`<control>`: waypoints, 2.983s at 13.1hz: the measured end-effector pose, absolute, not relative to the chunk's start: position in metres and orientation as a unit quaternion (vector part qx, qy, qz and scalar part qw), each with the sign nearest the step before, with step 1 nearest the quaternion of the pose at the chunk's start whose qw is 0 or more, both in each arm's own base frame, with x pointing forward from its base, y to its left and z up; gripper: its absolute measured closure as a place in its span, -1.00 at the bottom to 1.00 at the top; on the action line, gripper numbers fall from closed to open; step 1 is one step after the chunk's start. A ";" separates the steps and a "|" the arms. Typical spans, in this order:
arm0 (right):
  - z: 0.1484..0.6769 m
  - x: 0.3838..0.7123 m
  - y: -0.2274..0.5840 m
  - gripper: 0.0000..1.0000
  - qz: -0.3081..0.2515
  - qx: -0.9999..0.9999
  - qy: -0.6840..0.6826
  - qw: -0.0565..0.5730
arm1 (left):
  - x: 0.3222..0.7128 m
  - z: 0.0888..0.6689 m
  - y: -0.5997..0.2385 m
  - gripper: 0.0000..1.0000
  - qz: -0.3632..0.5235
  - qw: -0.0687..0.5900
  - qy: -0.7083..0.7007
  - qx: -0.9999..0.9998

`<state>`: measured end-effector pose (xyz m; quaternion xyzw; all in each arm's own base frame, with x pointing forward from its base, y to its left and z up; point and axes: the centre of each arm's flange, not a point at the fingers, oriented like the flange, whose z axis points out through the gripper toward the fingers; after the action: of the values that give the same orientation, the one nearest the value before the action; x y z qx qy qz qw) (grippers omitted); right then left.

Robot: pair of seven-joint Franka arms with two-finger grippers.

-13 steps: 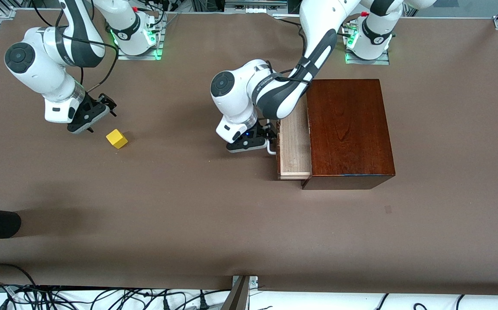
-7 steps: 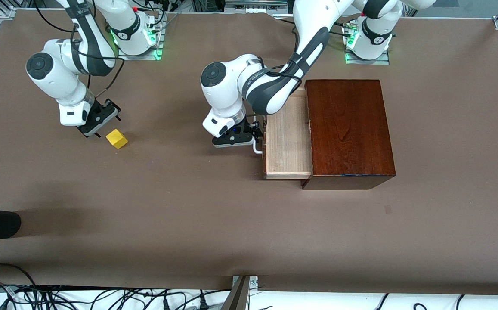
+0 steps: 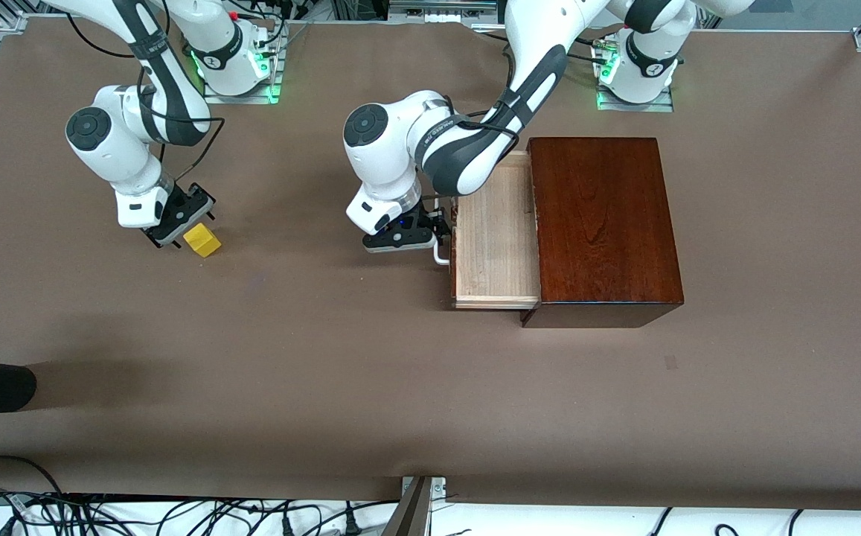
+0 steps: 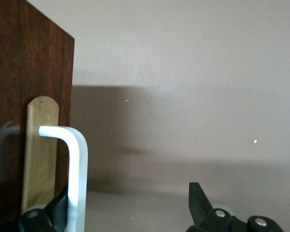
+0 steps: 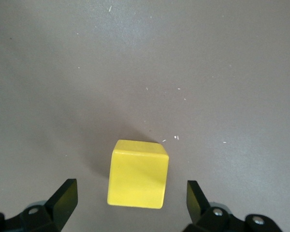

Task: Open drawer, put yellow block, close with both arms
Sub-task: 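Pull the drawer open with the left gripper while the right gripper reaches the cube, then release the handle and raise the left gripper while the right gripper grasps the cube, then carry the yellow cube with the right gripper over the open drawer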

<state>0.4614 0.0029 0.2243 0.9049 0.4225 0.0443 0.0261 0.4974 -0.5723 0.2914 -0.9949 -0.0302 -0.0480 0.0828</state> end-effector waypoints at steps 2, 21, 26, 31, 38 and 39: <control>0.217 0.461 0.003 -1.00 0.045 0.904 0.424 0.028 | 0.493 0.301 -0.572 -1.00 -0.024 0.087 -0.038 -0.995; 0.246 0.497 0.007 -0.11 0.030 0.891 0.452 0.021 | 0.600 0.527 -0.309 -1.00 0.100 0.020 -0.088 -0.991; 0.351 0.537 0.051 -0.11 0.004 0.860 0.509 -0.001 | 0.598 0.582 -0.195 -1.00 0.109 0.005 -0.053 -0.993; 0.449 0.557 0.135 -0.11 -0.004 0.824 0.566 -0.011 | 0.546 0.622 -0.117 -1.00 0.097 0.001 -0.052 -0.994; 0.502 0.529 0.281 -0.11 0.034 0.793 0.608 -0.014 | 0.556 0.589 -0.043 -1.00 0.042 -0.016 -0.005 -0.999; 0.502 0.527 0.296 -0.11 0.036 0.788 0.615 -0.018 | 0.558 0.587 -0.037 -1.00 0.040 -0.017 -0.006 -0.999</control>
<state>0.5267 0.2963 0.5025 0.7878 0.6146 0.0364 -0.0177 0.5576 -0.0375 0.5870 -0.9990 -0.0056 0.0401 -0.0170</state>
